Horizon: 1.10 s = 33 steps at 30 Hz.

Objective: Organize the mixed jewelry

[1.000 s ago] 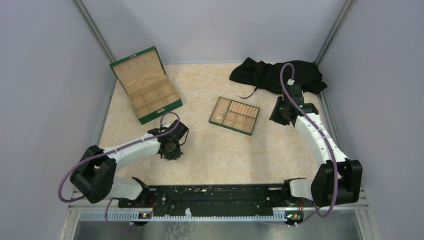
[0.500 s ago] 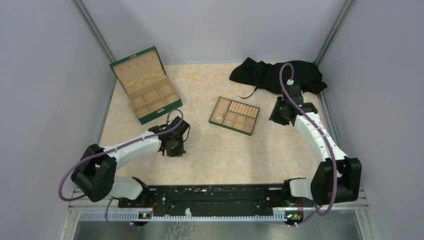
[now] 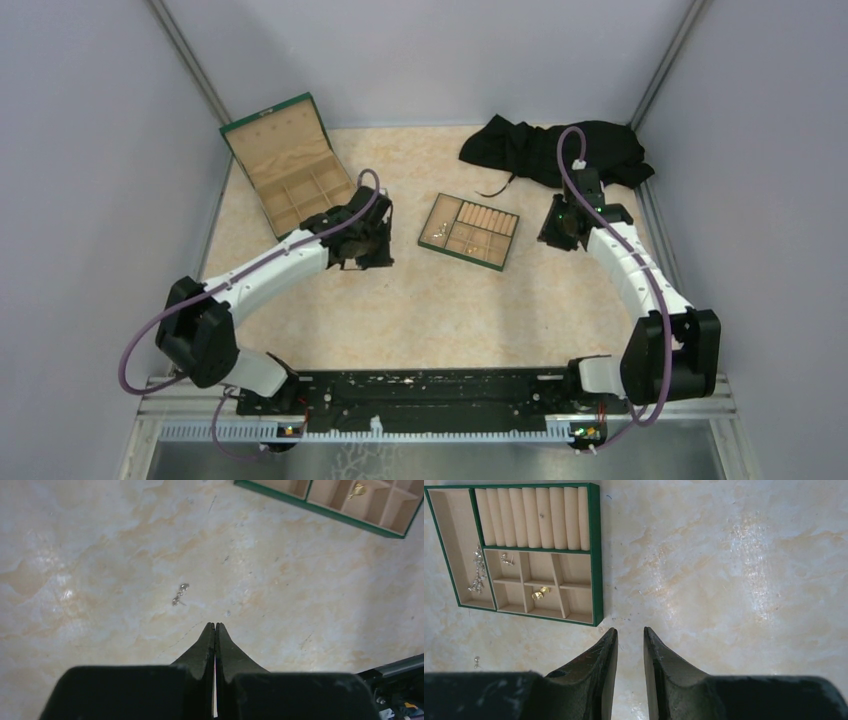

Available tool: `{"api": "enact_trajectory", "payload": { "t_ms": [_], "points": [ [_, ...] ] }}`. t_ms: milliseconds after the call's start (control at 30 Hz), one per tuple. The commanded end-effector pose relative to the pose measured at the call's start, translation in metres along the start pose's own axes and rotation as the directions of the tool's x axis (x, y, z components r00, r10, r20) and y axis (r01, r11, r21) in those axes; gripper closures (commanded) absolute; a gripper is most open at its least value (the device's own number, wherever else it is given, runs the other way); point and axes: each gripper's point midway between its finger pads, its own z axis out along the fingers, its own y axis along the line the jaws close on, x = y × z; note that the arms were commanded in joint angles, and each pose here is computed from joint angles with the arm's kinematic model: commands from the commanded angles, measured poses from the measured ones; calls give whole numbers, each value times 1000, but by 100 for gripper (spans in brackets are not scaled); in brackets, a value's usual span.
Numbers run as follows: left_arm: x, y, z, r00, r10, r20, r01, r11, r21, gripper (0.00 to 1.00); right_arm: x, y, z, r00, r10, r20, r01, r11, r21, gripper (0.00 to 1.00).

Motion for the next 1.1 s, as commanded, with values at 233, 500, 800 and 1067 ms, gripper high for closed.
{"api": "enact_trajectory", "payload": {
  "t_ms": [233, 500, 800, 1067],
  "points": [
    [-73, -65, 27, 991, 103, 85, -113, 986, 127, 100, -23, 4, -11, 997, 19, 69, -19, 1000, 0, 74],
    [-36, -22, 42, 991, 136, -10, -136, 990, -21, 69, -19, -3, -14, 997, 18, 73, -20, 999, 26, 74],
    [20, 24, 45, 941, 316, -121, -323, 945, -44, 47, -20, 5, -2, 999, 17, 44, -17, 1000, -2, 74],
    [31, 27, 65, 929, 337, -153, -346, 938, -34, 53, -27, 12, 1, 999, 22, 50, -21, 1000, -19, 74]
  ]
}}
